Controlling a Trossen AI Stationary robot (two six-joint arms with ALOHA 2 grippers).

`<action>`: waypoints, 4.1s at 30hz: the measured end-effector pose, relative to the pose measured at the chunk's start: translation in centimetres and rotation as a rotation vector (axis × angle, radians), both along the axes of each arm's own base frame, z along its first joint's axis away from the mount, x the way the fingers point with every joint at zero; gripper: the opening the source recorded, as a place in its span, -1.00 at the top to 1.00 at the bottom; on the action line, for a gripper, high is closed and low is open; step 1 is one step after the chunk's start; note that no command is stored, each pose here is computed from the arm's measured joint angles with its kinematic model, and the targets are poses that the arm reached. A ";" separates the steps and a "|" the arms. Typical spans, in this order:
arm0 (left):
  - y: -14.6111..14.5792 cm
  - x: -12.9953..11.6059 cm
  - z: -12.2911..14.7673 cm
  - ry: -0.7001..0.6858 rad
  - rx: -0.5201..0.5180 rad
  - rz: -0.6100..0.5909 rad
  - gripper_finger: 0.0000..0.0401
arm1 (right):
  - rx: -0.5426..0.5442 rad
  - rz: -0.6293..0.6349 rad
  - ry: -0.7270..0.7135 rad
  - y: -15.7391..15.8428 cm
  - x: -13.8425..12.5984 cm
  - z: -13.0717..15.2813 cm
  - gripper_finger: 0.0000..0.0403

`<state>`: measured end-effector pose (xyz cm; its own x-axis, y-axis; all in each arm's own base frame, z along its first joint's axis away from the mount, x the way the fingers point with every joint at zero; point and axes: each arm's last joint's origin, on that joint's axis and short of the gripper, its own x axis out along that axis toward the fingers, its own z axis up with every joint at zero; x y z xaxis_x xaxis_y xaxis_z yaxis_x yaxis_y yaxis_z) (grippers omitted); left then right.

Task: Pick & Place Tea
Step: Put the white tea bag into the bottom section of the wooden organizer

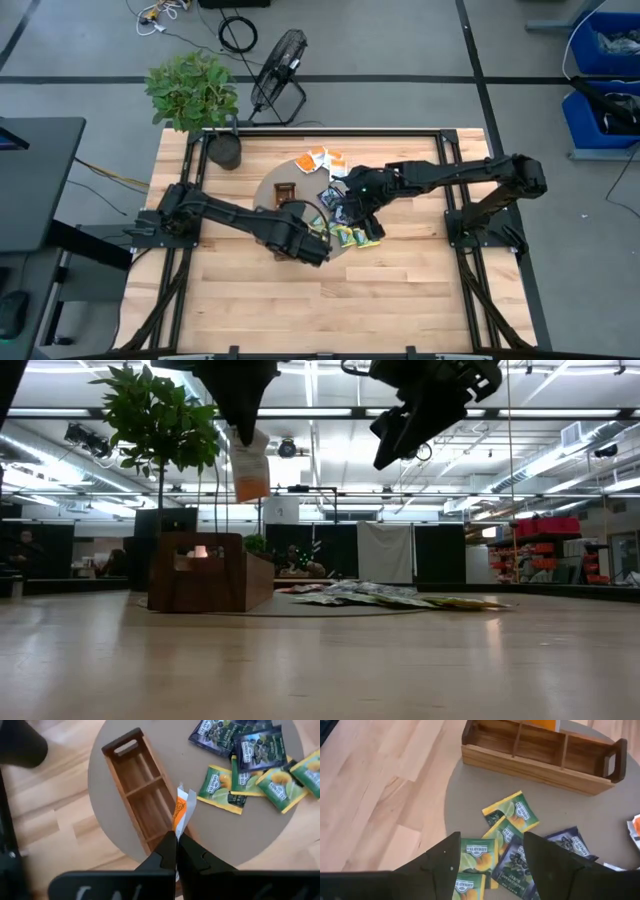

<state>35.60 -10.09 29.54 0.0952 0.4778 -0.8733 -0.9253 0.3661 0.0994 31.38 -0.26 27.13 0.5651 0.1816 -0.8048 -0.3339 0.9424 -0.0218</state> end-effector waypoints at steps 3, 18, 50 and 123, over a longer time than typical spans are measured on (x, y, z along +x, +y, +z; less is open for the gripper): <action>-0.4 -0.1 0.0 -0.030 -0.016 0.049 0.99 | -0.012 -0.038 0.001 0.8 0.0 0.1 -0.11; -2.2 -0.1 -0.9 -0.092 -0.081 0.198 0.99 | -0.122 -0.067 -0.006 8.9 -1.3 0.1 -0.11; -1.7 1.9 -4.9 0.001 -0.061 0.257 0.99 | -0.125 -0.042 -0.073 13.3 -2.6 0.4 -0.11; 0.1 4.2 -7.3 0.071 -0.222 0.203 0.76 | -0.100 -0.053 -0.108 13.4 -2.3 0.6 -0.11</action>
<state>39.81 -10.03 22.25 -0.0476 0.2779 -0.9594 -0.9752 0.1948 0.1048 29.05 13.15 27.76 0.6559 0.0715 -0.7514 -0.2745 0.9499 -0.1492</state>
